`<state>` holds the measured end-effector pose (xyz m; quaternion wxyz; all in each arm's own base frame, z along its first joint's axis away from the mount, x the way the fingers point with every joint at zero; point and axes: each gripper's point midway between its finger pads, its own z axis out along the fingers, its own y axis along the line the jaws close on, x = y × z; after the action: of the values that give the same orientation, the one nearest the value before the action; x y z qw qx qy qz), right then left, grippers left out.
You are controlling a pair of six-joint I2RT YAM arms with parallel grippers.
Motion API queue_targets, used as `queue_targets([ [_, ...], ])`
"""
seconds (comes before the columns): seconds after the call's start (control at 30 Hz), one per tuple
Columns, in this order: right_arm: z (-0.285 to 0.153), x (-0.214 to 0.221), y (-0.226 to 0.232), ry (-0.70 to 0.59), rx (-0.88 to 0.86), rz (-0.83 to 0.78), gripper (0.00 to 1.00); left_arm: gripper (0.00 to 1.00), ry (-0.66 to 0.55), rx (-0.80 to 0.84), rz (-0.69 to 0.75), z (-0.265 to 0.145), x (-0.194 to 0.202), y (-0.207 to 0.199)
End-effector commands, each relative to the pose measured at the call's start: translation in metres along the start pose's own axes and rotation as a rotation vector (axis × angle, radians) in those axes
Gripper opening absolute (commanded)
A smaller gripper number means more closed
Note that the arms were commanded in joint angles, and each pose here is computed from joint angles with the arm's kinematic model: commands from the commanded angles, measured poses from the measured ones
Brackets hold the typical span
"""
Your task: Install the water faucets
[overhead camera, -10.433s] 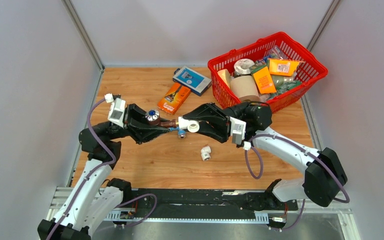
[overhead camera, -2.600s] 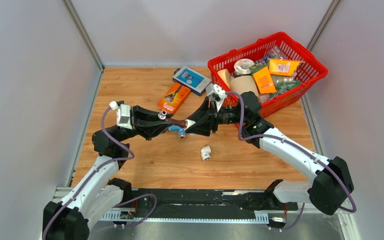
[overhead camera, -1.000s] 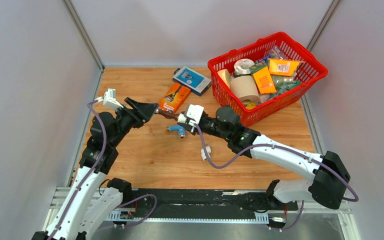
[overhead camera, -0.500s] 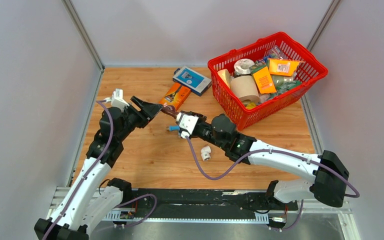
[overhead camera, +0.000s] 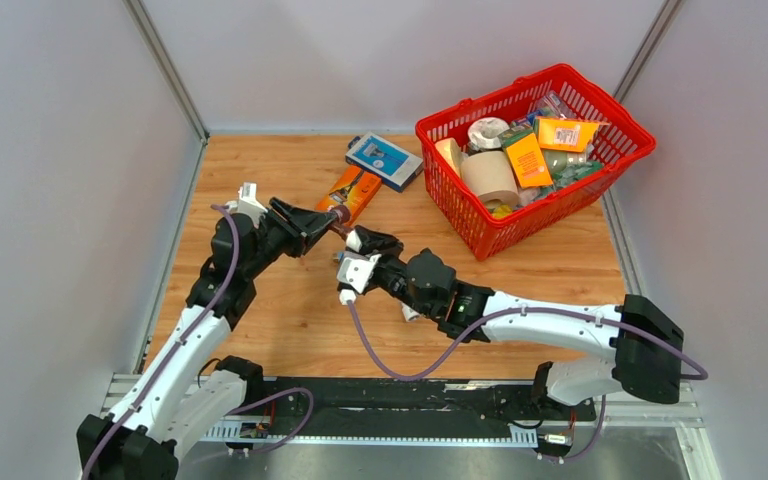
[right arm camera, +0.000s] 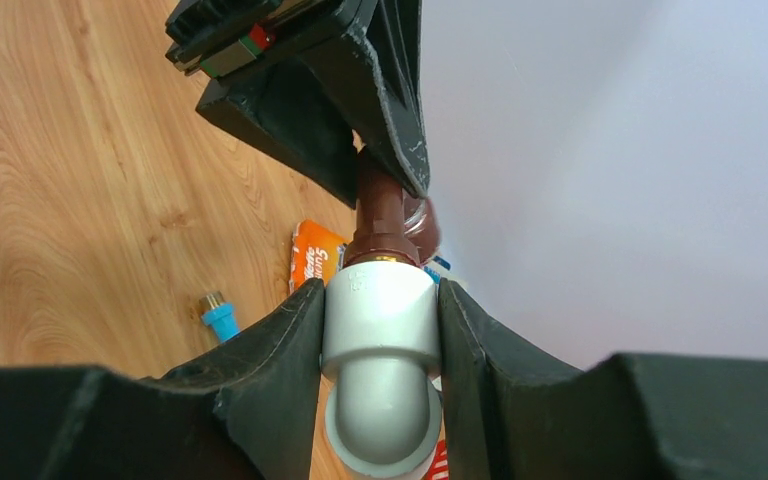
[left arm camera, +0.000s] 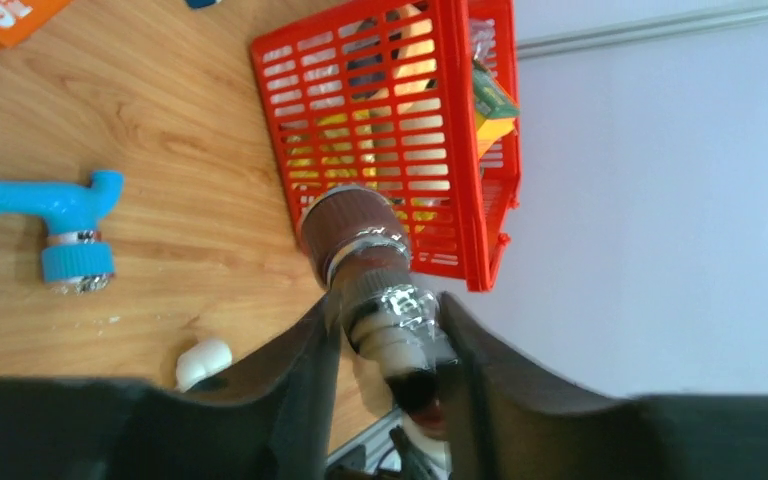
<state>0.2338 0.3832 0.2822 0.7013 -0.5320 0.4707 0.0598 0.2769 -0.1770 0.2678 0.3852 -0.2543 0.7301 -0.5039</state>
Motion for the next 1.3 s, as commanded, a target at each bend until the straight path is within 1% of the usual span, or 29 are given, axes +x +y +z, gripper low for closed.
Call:
queue_targets([
  [0.0,0.0,-0.011,-0.021,-0.028,0.115,0.002,0.0,0.32,-0.015,0.148,-0.101,-0.005,-0.002,-0.028],
  [0.03,-0.001,-0.014,-0.023,-0.044,0.123,0.031,0.0,0.14,-0.042,0.193,-0.112,-0.009,-0.006,-0.035],
  [0.07,-0.002,-0.017,-0.022,-0.063,0.119,0.062,0.0,0.0,-0.069,0.222,-0.149,-0.011,-0.009,-0.035],
  [0.1,-0.002,-0.02,-0.021,-0.081,0.116,0.096,0.0,0.0,-0.076,0.229,-0.169,-0.011,-0.008,-0.028],
  [0.13,-0.003,-0.026,-0.021,-0.111,0.102,0.14,0.0,0.0,-0.1,0.287,-0.18,-0.016,-0.012,-0.037],
  [0.17,-0.003,-0.029,-0.02,-0.132,0.087,0.184,0.0,0.0,-0.101,0.292,-0.19,-0.016,-0.01,-0.031],
  [0.2,-0.004,-0.03,-0.021,-0.152,0.077,0.242,0.0,0.0,-0.123,0.359,-0.197,-0.023,-0.014,-0.042],
  [0.23,-0.004,-0.032,-0.021,-0.175,0.061,0.294,0.0,0.0,-0.134,0.367,-0.204,-0.024,-0.013,-0.036],
  [0.27,-0.006,-0.033,-0.024,-0.201,0.057,0.359,0.0,0.0,-0.159,0.44,-0.202,-0.032,-0.018,-0.049],
  [0.3,-0.009,-0.036,-0.025,-0.238,0.039,0.429,0.0,0.0,-0.169,0.456,-0.204,-0.035,-0.018,-0.047],
  [0.37,-0.017,-0.047,-0.028,-0.326,-0.018,0.562,0.0,0.0,-0.216,0.546,-0.172,-0.048,-0.024,-0.062],
  [0.4,-0.021,-0.055,-0.033,-0.384,-0.049,0.668,0.0,0.0,-0.241,0.592,-0.143,-0.055,-0.027,-0.069],
  [0.43,-0.024,-0.053,-0.034,-0.407,-0.08,0.709,0.0,0.0,-0.253,0.618,-0.122,-0.059,-0.027,-0.073],
  [0.47,-0.031,-0.063,-0.038,-0.466,-0.121,0.821,0.0,0.0,-0.272,0.663,-0.083,-0.067,-0.028,-0.082],
  [0.5,-0.034,-0.066,-0.041,-0.495,-0.155,0.886,0.0,0.0,-0.279,0.683,-0.063,-0.07,-0.028,-0.084],
  [0.57,-0.041,-0.07,-0.045,-0.548,-0.218,1.029,0.0,0.0,-0.33,0.797,0.049,-0.09,-0.028,-0.102],
  [0.6,-0.043,-0.072,-0.047,-0.565,-0.242,1.087,0.0,0.0,-0.34,0.814,0.069,-0.093,-0.027,-0.102],
  [0.63,-0.044,-0.076,-0.048,-0.581,-0.273,1.139,0.0,0.0,-0.379,0.882,0.133,-0.106,-0.027,-0.113],
  [0.7,-0.045,-0.082,-0.046,-0.585,-0.335,1.221,0.0,0.0,-0.43,0.953,0.226,-0.119,-0.025,-0.12],
  [0.8,-0.045,-0.09,-0.047,-0.596,-0.398,1.3,0.0,0.0,-0.497,1.039,0.347,-0.133,-0.02,-0.126],
  [0.87,-0.046,-0.092,-0.052,-0.599,-0.416,1.353,0.0,0.0,-0.513,1.107,0.41,-0.143,-0.014,-0.131],
  [1.0,-0.06,-0.105,-0.064,-0.673,-0.471,1.404,0.0,0.01,-0.483,1.165,0.559,-0.144,0.002,-0.137],
  [1.07,-0.064,-0.111,-0.068,-0.687,-0.483,1.395,0.0,0.2,-0.462,1.167,0.613,-0.141,0.008,-0.136],
  [1.1,-0.066,-0.114,-0.071,-0.697,-0.48,1.382,0.0,0.27,-0.465,1.157,0.609,-0.139,0.008,-0.134],
  [1.13,-0.068,-0.116,-0.073,-0.703,-0.474,1.369,0.0,0.37,-0.473,1.149,0.601,-0.138,0.006,-0.133],
  [1.17,-0.069,-0.117,-0.076,-0.711,-0.462,1.35,0.0,0.42,-0.471,1.138,0.594,-0.137,0.006,-0.129],
  [1.2,-0.071,-0.117,-0.08,-0.716,-0.443,1.339,0.0,0.55,-0.477,1.124,0.582,-0.135,0.004,-0.127],
  [1.23,-0.072,-0.117,-0.085,-0.722,-0.417,1.331,0.0,0.58,-0.47,1.105,0.57,-0.133,0.005,-0.122],
  [1.27,-0.073,-0.117,-0.09,-0.731,-0.389,1.31,0.0,0.58,-0.458,1.088,0.562,-0.131,0.005,-0.119],
])
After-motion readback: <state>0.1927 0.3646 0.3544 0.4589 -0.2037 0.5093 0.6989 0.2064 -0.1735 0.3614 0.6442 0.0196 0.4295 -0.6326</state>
